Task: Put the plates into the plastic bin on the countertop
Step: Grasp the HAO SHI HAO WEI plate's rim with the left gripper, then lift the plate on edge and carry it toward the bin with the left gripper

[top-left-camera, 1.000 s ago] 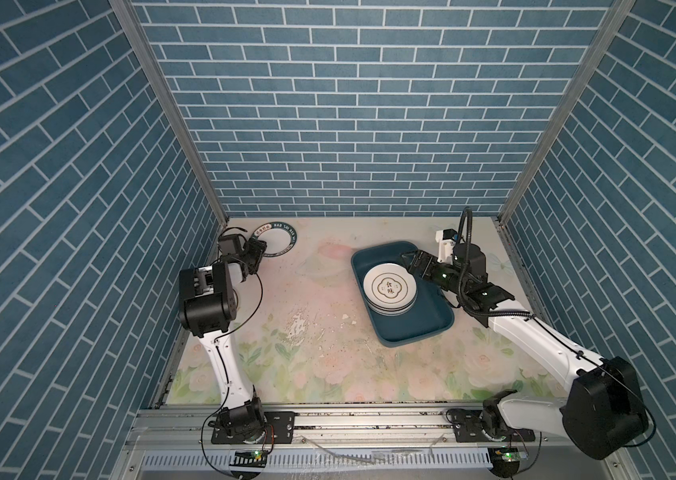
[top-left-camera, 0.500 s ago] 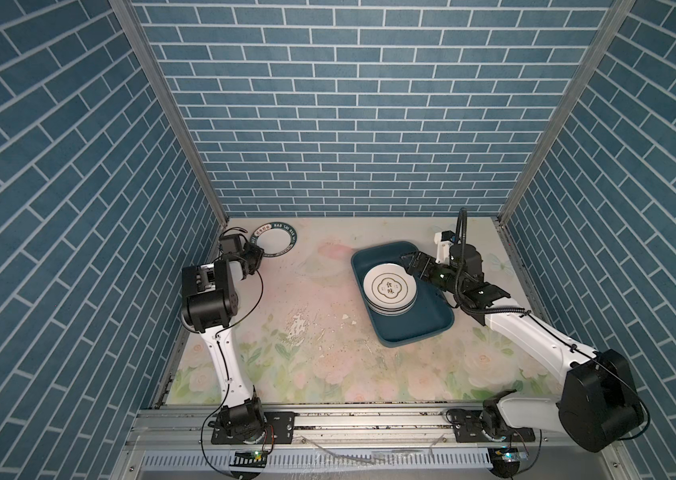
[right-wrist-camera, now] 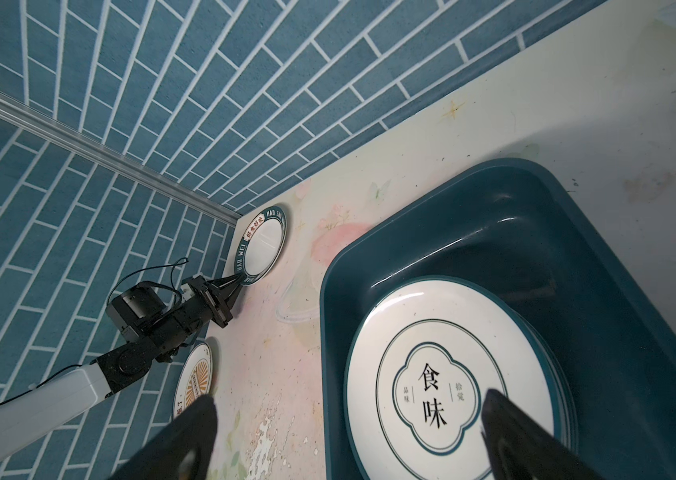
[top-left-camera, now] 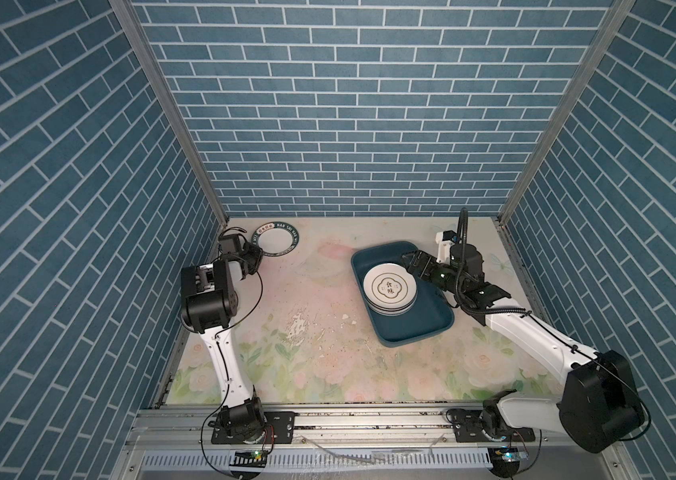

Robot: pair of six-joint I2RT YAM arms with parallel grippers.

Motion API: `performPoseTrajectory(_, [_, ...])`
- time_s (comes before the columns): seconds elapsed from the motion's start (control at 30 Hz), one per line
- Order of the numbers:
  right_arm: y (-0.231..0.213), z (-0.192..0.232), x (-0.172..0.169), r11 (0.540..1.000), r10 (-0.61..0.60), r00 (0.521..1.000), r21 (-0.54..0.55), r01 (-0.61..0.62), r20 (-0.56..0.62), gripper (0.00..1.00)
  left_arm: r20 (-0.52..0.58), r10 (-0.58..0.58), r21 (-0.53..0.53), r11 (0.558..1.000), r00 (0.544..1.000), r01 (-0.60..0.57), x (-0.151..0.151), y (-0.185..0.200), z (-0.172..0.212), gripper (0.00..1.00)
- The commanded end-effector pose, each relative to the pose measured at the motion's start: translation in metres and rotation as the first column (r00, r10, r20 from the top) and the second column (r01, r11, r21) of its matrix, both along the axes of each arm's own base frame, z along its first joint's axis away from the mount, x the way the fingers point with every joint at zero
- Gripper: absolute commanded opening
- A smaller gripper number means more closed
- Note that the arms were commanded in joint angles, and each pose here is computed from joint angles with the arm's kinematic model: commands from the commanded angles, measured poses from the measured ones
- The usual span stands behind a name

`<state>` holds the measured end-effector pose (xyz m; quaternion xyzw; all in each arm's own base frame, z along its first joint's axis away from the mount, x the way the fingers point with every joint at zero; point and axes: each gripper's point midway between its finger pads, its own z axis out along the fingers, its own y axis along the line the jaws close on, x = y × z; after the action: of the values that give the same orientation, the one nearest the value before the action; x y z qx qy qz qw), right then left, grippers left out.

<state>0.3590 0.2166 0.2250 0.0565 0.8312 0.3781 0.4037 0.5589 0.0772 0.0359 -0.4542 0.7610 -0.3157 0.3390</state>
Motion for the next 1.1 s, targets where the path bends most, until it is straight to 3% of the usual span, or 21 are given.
performPoseTrajectory(0.0, [-0.004,0.012,-0.007,1.000,-0.016,1.000,0.021,0.015,0.023,0.99,-0.124,-0.032,-0.005,0.999,0.992,0.031,-0.033,-0.011,-0.023,0.00])
performPoseTrajectory(0.4, [-0.016,0.006,-0.035,0.999,-0.014,1.000,0.032,0.013,0.020,0.98,-0.023,-0.157,-0.058,0.986,0.987,0.156,-0.090,-0.059,0.038,0.00])
performPoseTrajectory(0.7, [-0.017,-0.002,-0.065,0.999,0.018,1.000,0.041,-0.018,-0.015,0.98,0.059,-0.274,-0.025,0.961,0.960,0.276,-0.138,-0.105,0.102,0.00])
performPoseTrajectory(0.83, [-0.017,-0.008,-0.075,0.999,0.038,0.999,0.033,-0.037,-0.038,0.97,0.084,-0.365,0.019,0.931,0.927,0.365,-0.158,-0.134,0.134,0.00])
performPoseTrajectory(0.97, [-0.014,-0.008,-0.078,0.997,0.072,0.996,0.015,-0.072,-0.054,0.96,0.083,-0.517,0.022,0.856,0.852,0.517,-0.182,-0.185,0.152,0.00])
performPoseTrajectory(1.07, [-0.009,0.000,-0.081,0.994,0.105,0.994,0.039,-0.104,-0.032,0.96,0.113,-0.557,0.025,0.829,0.823,0.558,-0.195,-0.209,0.164,0.00])
